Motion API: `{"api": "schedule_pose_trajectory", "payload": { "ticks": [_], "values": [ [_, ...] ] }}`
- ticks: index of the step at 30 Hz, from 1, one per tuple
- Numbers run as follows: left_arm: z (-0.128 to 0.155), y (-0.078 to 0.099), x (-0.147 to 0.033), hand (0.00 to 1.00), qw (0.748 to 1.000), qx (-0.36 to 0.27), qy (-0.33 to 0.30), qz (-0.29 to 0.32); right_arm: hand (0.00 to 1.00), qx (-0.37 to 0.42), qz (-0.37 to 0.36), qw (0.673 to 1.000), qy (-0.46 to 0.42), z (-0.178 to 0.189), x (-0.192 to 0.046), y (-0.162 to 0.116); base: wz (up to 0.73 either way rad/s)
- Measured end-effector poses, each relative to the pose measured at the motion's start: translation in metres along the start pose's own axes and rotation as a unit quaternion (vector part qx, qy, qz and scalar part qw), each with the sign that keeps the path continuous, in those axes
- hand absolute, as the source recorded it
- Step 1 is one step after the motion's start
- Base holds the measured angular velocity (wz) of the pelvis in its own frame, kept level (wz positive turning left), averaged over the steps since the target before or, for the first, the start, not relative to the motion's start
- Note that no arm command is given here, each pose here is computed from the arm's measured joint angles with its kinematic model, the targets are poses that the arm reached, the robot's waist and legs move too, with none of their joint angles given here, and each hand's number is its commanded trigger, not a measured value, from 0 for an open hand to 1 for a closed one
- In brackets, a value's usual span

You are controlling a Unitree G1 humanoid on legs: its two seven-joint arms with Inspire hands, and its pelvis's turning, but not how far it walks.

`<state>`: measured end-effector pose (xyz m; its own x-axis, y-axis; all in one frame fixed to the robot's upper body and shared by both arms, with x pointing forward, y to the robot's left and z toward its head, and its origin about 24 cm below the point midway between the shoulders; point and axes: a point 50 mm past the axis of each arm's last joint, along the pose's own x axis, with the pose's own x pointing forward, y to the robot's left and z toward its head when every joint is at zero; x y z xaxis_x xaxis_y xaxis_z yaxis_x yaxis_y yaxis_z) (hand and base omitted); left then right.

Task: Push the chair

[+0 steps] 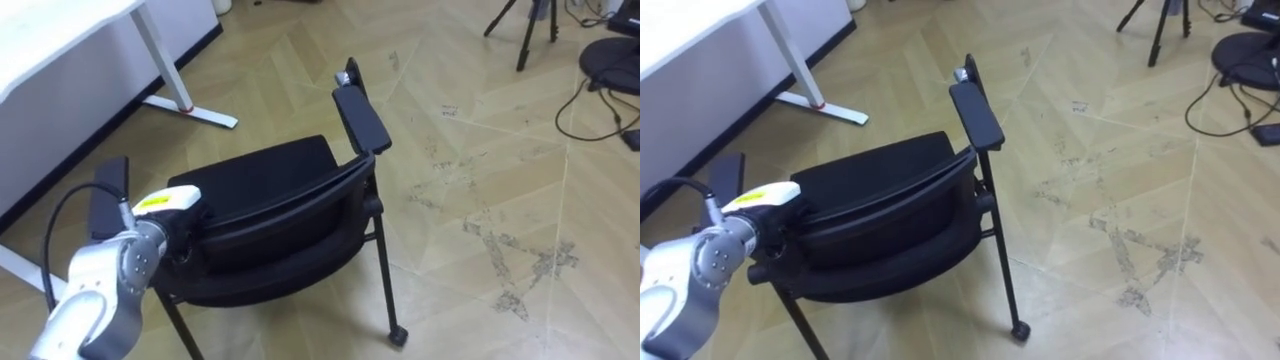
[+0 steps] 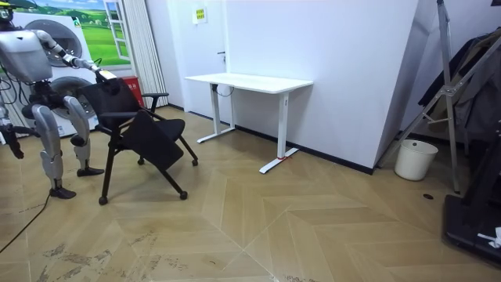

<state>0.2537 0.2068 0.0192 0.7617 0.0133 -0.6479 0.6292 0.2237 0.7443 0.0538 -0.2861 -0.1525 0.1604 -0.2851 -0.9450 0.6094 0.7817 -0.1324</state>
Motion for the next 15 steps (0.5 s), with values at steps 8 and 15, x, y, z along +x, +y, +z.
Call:
{"api": "schedule_pose_trajectory", "payload": {
  "ticks": [8,15],
  "values": [
    [0.005,-0.002,0.0,1.0,1.0,-0.006,-0.011,0.006,0.0,-0.071,0.0,0.997,-0.032,0.015,-0.001,0.004,0.0],
    [0.007,0.003,0.0,1.0,1.0,-0.003,-0.016,0.018,0.0,-0.235,-0.027,0.966,-0.106,0.048,-0.008,0.012,-0.05]
  ]
}}
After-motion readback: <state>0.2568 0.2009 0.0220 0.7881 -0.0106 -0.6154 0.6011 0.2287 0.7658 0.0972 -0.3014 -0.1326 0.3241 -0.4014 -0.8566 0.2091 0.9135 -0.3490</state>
